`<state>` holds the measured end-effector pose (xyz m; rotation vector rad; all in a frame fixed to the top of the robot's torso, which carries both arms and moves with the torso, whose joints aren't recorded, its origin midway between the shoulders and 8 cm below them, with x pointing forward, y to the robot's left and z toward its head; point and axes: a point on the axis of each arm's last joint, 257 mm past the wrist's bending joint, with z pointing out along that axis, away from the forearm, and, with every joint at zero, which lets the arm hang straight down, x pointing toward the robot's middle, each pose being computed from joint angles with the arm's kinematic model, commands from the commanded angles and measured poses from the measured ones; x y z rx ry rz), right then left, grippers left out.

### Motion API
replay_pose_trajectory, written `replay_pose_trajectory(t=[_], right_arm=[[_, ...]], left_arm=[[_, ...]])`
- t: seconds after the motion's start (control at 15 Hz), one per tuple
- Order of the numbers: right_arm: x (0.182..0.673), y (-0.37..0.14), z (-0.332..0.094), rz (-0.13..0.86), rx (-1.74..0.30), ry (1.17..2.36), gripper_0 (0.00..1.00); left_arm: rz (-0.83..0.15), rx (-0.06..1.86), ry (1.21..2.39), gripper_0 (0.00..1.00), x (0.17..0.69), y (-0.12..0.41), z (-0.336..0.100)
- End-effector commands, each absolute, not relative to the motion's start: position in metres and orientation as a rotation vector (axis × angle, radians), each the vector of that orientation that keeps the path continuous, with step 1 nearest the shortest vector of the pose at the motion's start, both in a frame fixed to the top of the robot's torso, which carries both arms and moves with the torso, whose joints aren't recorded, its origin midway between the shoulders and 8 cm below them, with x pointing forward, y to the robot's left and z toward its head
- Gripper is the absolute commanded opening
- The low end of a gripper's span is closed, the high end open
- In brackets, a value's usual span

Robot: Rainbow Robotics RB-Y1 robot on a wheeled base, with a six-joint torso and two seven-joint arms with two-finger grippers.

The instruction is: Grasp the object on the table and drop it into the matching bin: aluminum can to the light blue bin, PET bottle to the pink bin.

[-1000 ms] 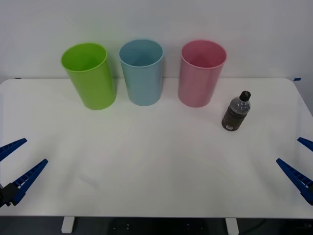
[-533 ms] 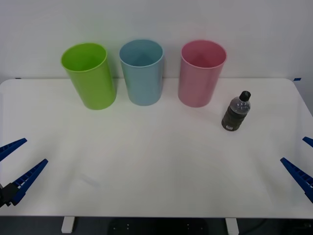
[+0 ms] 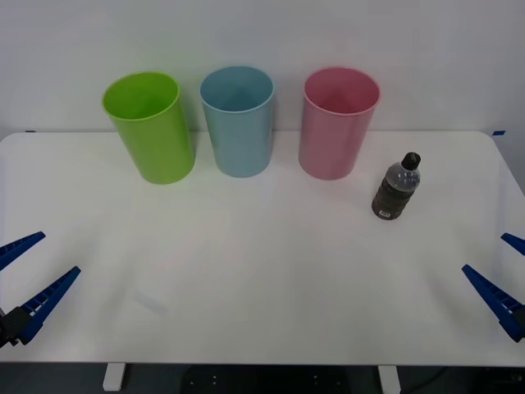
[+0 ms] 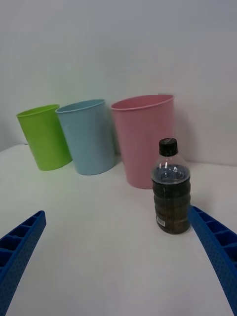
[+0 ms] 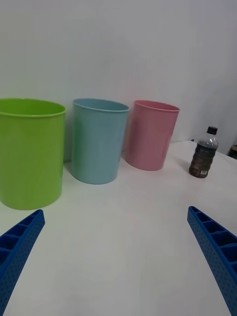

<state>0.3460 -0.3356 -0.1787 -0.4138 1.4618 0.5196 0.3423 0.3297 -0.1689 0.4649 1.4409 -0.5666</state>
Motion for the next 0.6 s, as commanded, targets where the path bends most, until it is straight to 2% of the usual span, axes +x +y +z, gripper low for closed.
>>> replay_pose_trajectory(t=[0.07,0.4,0.6], right_arm=[[0.351,-0.339,-0.190,0.441,-0.443,1.461,1.00],[0.375,-0.340,-0.212,0.292,-0.440,1.476,1.00],[0.390,-0.336,-0.219,0.269,-0.402,1.493,1.00]], left_arm=[[-0.567,0.465,1.441,1.00,0.342,0.330,-0.169],[-0.567,0.465,1.441,1.00,0.342,0.330,-0.169],[-0.567,0.465,1.441,1.00,0.342,0.330,-0.169]])
